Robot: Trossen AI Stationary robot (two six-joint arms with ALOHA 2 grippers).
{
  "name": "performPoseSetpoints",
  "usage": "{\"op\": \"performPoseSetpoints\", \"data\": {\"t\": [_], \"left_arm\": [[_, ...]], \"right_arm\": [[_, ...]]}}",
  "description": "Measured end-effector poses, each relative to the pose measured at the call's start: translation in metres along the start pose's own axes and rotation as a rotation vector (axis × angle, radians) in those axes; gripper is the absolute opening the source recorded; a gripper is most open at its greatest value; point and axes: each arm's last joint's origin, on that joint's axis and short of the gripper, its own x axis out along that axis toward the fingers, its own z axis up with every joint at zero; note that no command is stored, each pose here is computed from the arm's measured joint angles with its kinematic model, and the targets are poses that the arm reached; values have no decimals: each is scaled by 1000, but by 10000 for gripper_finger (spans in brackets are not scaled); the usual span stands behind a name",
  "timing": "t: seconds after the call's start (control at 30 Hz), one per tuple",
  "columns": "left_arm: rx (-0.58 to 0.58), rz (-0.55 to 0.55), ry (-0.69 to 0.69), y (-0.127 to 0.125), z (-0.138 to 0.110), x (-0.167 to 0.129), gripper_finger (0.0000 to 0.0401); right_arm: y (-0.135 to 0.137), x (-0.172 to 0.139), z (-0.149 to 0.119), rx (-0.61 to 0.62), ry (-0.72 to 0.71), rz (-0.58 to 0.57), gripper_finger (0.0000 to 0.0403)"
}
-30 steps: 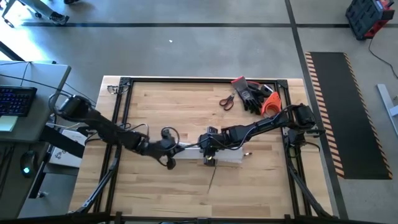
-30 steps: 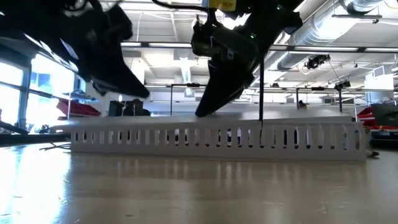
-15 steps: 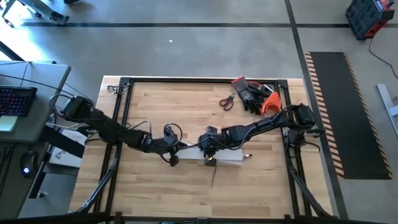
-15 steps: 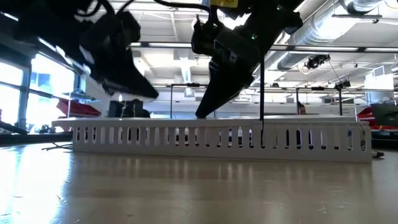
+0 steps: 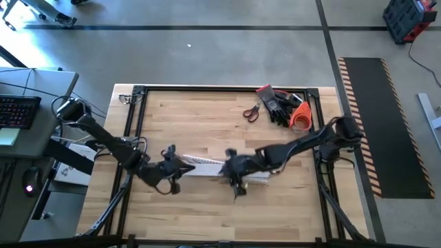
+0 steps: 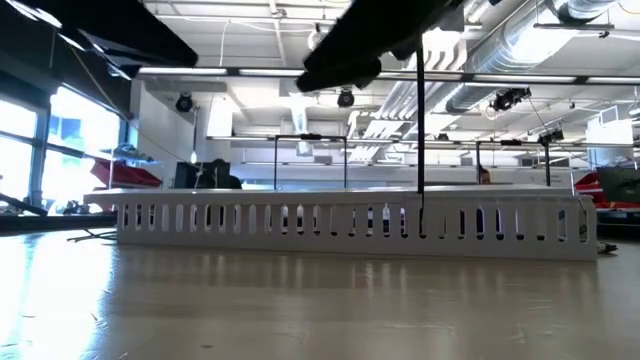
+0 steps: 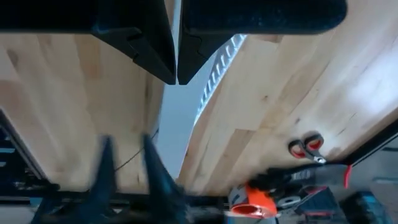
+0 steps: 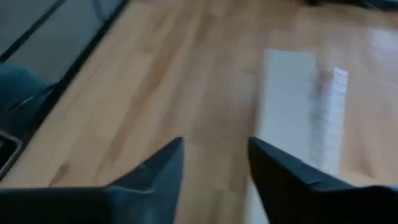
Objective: Ziptie cables
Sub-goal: Close the cable duct lid
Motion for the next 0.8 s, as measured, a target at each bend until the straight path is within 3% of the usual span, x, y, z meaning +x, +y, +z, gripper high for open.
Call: {"op": "performPoseSetpoints", "data": {"t": [0.13, 0.23, 0.33, 0.43, 0.53, 0.63, 0.8], "left_arm": [[13, 32, -3, -10, -10, -2, 0], [-3, 42, 7, -13, -16, 1, 0], [-13, 57, 19, -14, -20, 6, 0], [-13, 71, 26, -15, -23, 11, 0], [-24, 90, 36, -14, -26, 16, 0], [-7, 101, 52, -15, -31, 20, 0], [-12, 122, 61, -12, -32, 26, 0]], "right_arm": [[16, 10, -4, -91, -25, 3, 257], [15, 11, -2, -34, -46, -22, 282], [17, 14, -4, -31, -120, -31, 288], [26, 19, -18, -64, -274, -104, 286], [24, 19, -36, -31, -313, -191, 286], [11, 19, -43, 45, -305, -269, 286], [-7, 22, -49, 18, -228, -215, 287]]}}
